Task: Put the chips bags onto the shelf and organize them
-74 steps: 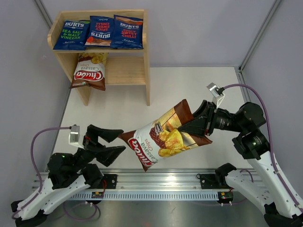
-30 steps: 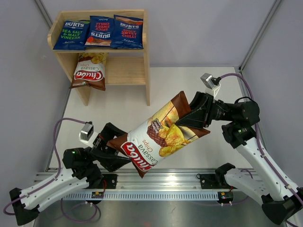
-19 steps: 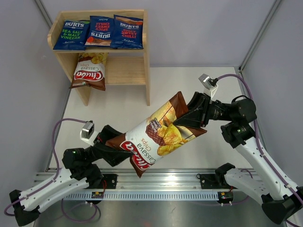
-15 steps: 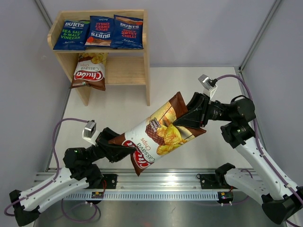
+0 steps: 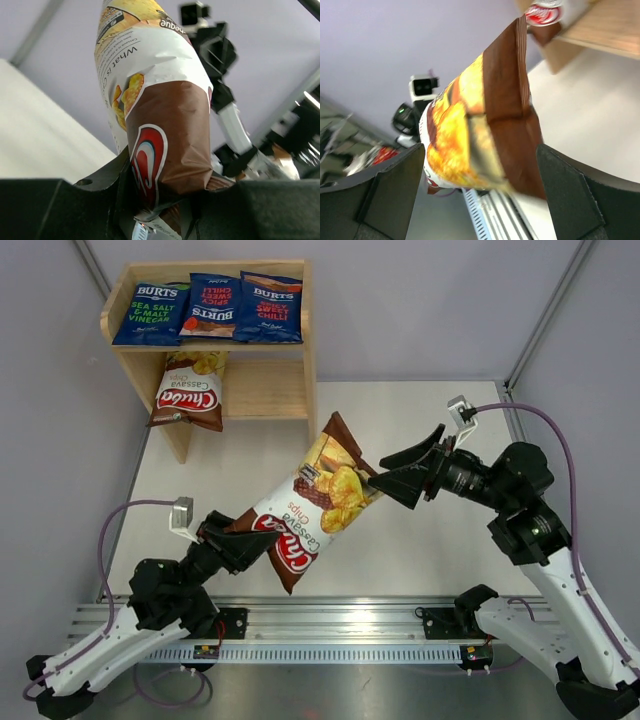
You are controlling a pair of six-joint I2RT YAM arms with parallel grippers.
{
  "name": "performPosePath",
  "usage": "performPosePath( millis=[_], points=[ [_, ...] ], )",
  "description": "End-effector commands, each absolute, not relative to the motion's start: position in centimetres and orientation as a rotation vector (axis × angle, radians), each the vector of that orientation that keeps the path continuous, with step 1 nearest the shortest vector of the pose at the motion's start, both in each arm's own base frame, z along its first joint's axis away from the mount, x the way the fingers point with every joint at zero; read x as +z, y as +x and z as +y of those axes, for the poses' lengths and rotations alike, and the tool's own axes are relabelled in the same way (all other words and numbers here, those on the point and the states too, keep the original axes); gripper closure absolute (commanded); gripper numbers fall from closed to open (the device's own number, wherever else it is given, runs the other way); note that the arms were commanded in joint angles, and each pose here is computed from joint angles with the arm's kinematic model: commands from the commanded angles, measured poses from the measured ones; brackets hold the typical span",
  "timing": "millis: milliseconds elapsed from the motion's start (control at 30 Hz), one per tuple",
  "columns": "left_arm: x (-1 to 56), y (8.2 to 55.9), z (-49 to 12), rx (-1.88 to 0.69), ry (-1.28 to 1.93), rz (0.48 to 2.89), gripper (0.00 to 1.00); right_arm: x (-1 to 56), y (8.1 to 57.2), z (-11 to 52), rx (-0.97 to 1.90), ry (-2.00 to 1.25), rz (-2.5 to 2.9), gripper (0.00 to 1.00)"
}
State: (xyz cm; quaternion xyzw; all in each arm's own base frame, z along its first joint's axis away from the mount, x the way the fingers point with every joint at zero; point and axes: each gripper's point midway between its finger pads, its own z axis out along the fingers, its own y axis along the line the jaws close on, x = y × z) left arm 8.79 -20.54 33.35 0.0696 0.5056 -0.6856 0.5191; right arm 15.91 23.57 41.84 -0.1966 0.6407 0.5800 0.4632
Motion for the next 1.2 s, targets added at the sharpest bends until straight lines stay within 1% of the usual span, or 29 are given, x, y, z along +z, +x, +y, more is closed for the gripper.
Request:
performPosePath(
  millis=[0, 133, 267, 367, 433, 567, 767, 900, 1033, 1167],
  points=[
    [31.5, 12.9, -18.1, -1.502, -0.142, 1.289, 1.0, 40.8, 18.8, 20.5, 1.113, -0.338, 1.651, 0.01],
    [30.6, 14.0, -15.7, -1.46, -0.307, 1.284, 1.0, 40.2, 19.2, 18.8, 1.001, -0.29, 1.675, 0.01],
    [29.2, 15.5, -13.3, -1.383, -0.481, 1.282, 1.0, 39.9, 18.8, 18.4, 0.981, -0.292, 1.676, 0.01],
    [29.4, 15.8, -12.7, -1.362, -0.518, 1.272, 1.0, 39.6, 18.8, 18.1, 0.964, -0.286, 1.685, 0.01],
    [29.8, 15.9, -12.3, -1.367, -0.543, 1.252, 1.0, 39.6, 18.7, 17.9, 0.957, -0.286, 1.684, 0.01],
    [30.6, 16.3, -10.3, -1.278, -0.591, 1.229, 1.0, 39.6, 18.5, 17.6, 0.947, -0.287, 1.678, 0.01],
    [34.3, 16.0, -6.3, -1.16, -0.63, 1.134, 1.0, 39.6, 18.4, 17.6, 0.94, -0.291, 1.68, 0.01],
    [36.3, 16.1, -7.3, -1.168, -0.571, 1.107, 1.0, 39.5, 18.6, 17.7, 0.946, -0.29, 1.679, 0.01],
    [36.7, 17.3, -8.9, -1.14, -0.55, 1.122, 1.0, 39.8, 18.5, 18.0, 0.967, -0.297, 1.672, 0.0],
    [37.8, 17.8, -9.0, -1.108, -0.53, 1.046, 1.0, 40.4, 17.7, 18.4, 1.016, -0.314, 1.658, 0.01]
  ],
)
